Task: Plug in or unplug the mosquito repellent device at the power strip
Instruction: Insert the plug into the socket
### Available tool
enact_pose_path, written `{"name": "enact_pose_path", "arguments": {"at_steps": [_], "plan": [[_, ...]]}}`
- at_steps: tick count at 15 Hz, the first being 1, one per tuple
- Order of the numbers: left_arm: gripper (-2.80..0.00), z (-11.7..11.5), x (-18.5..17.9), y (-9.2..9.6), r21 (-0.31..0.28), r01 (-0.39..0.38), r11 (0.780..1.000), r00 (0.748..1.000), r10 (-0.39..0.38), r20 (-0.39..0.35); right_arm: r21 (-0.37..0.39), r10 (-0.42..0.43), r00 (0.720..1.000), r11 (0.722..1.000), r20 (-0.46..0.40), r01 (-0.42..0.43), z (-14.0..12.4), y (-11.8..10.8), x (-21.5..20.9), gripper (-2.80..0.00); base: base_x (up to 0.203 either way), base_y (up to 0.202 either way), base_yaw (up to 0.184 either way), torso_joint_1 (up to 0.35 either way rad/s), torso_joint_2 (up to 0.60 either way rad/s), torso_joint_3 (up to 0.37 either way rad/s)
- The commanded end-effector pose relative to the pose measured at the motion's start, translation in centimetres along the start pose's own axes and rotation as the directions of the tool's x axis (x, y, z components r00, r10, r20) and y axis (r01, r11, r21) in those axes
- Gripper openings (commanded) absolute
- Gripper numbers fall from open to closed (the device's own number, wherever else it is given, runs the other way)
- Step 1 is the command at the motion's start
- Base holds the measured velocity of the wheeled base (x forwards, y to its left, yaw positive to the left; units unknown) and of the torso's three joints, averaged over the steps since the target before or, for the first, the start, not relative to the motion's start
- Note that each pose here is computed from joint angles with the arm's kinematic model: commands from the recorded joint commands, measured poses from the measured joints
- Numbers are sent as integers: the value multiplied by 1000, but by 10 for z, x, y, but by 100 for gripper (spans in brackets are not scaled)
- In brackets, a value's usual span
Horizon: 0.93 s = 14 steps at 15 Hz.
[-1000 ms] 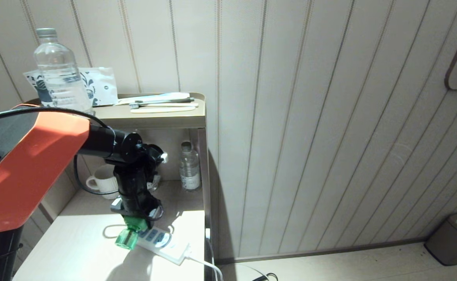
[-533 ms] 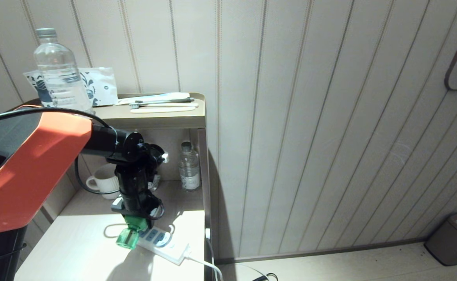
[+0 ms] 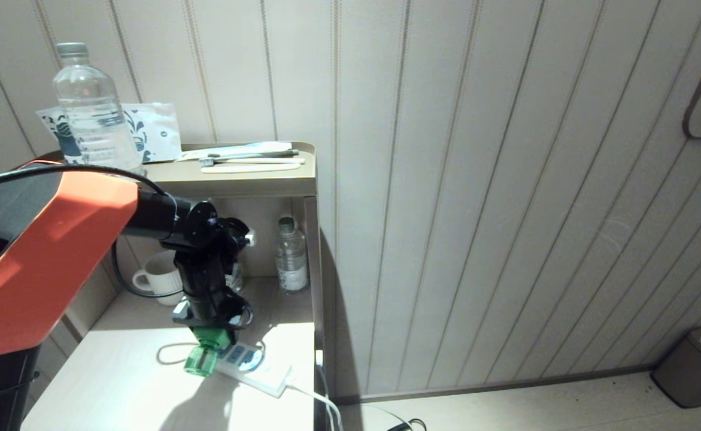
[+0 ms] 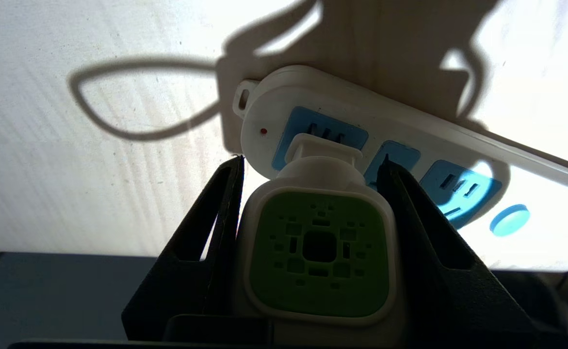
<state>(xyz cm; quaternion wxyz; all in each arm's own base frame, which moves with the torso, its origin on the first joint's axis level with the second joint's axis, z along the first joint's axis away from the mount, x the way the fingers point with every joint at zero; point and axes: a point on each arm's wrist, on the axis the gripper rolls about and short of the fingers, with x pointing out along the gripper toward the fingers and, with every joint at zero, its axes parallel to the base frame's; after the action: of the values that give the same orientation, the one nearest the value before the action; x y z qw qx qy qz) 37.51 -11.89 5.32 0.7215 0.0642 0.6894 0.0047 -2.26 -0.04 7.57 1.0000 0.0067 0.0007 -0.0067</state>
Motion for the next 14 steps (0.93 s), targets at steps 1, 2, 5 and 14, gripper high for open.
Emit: {"name": "enact_pose_path", "arguments": {"at_steps": [1,2,5,14], "plan": [[-280,1,6,-1,-30,6,1000,1000,-6,-2,0,0,1000,1000,0,0,0,0,0,-280,0,0,0,0,0,0],[-280,-2,9,-1,-28,6,1000,1000,-6,-13,0,0,1000,1000,0,0,0,0,0,-280,0,0,0,0,0,0],[-280,-2,8,-1,-29,9,1000,1000,-9,-10,0,0,1000,1000,0,0,0,0,0,-280,0,0,0,0,0,0],[-280,-3,7,4,-29,6,1000,1000,-7,-27,0,0,1000,1000,0,0,0,0,0,-280,0,0,0,0,0,0]]}}
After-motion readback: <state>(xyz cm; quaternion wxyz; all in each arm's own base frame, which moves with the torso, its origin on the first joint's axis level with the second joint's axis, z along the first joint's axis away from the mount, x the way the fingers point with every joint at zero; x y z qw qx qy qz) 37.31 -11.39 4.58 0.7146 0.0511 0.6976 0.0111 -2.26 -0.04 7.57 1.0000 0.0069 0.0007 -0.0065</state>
